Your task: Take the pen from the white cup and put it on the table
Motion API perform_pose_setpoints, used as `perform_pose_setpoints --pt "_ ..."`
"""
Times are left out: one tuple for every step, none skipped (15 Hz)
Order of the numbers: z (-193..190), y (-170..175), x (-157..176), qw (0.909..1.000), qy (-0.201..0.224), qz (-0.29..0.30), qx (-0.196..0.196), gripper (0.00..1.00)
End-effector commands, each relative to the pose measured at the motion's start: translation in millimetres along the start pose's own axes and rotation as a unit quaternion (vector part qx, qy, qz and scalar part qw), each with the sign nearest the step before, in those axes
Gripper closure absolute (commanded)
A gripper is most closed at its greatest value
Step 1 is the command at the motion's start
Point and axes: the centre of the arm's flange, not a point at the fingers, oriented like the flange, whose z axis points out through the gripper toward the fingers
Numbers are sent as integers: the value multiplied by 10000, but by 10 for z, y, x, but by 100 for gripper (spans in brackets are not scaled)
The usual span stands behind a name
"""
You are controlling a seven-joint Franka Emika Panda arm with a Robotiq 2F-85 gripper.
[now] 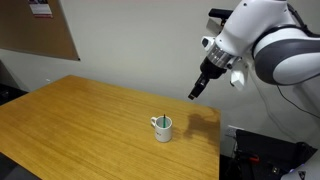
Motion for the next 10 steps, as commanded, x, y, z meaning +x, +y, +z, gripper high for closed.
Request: perform_pose_setpoints --pt "197 -48 -9 9970 369 446 -504 0" --pt "227 -43 -1 9960 414 532 -589 0" --pt "278 -52 -7 9947 456 628 -676 0" --pt "318 -50 -8 9934 484 718 -745 0" --pt "349 -57 -5 9920 513 798 -827 0" --pt "379 -60 1 9906 552 867 -906 0" --pt "409 -72 9 9895 560 934 -947 0" --pt "441 -83 13 9883 588 1012 -977 0" --pt "474 -88 13 9873 617 1089 -981 0" --pt "491 -105 24 9862 648 1177 -970 0"
